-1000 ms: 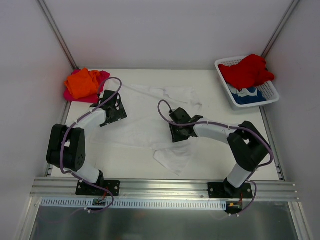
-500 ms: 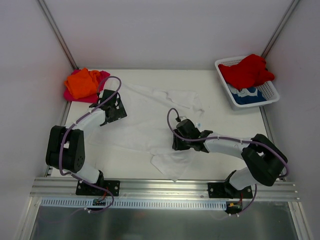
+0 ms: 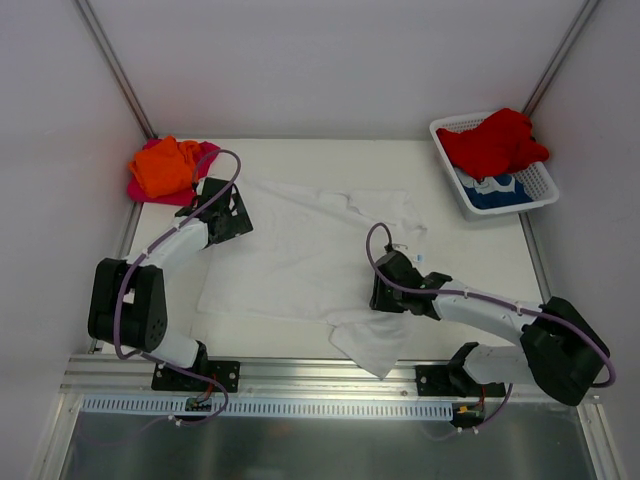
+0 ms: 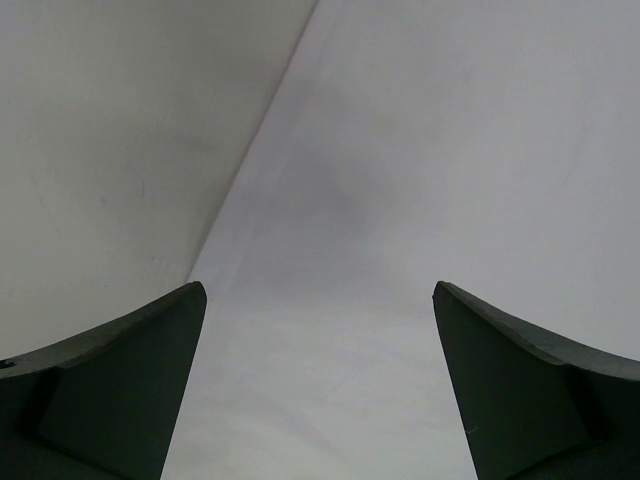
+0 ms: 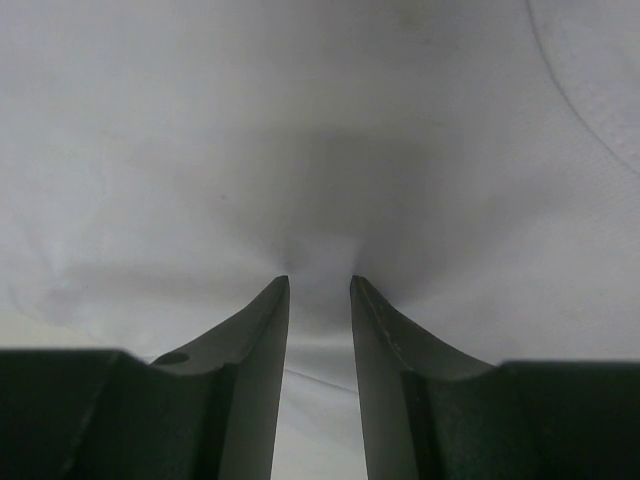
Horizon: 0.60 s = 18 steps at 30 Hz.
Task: Fold and stack the t-shirts
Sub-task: Flatten out the tshirt
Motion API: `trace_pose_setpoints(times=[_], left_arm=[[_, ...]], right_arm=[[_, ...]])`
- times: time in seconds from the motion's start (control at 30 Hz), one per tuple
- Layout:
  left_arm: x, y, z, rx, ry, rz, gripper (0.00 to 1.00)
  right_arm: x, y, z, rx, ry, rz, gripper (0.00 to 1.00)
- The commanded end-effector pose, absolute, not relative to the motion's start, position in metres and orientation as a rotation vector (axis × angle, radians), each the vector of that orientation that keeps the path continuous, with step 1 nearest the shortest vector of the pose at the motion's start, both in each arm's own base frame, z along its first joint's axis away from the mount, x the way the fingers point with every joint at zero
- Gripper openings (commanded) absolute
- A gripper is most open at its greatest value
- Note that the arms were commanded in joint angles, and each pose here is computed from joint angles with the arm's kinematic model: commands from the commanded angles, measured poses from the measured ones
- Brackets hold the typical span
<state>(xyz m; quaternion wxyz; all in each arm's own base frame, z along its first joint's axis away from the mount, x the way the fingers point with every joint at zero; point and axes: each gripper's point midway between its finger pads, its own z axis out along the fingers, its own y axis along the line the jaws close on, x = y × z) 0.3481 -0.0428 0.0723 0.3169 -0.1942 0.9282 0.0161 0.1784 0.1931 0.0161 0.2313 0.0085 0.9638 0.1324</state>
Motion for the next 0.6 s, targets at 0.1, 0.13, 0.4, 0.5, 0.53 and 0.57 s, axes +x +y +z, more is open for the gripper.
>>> trace_pose_setpoints(times=[0.1, 0.13, 0.4, 0.5, 0.53, 0.57], left_arm=[[0.348, -0.041, 0.088, -0.482, 2.403, 0.041, 0.99], [0.347, -0.04, 0.089, -0.486, 2.4, 0.042, 0.99], [0.347, -0.041, 0.09, -0.488, 2.399, 0.032, 0.99], [0.348, -0.041, 0.089, -0.489, 2.4, 0.032, 0.99], [0.348, -0.041, 0.088, -0.491, 2.401, 0.033, 0.99], [0.348, -0.041, 0.089, -0.493, 2.4, 0.032, 0.99]], right_arm=[[0.144, 0.126, -0.01, 0.096, 2.801, 0.025, 0.36], [0.145, 0.126, -0.01, 0.087, 2.802, 0.027, 0.36], [0.174, 0.12, -0.002, 0.102, 2.787, 0.009, 0.37], [0.187, 0.117, 0.0, 0.111, 2.783, -0.012, 0.37], [0.193, 0.117, 0.003, 0.122, 2.777, -0.007, 0.37], [0.194, 0.117, 0.001, 0.115, 2.786, -0.014, 0.37]])
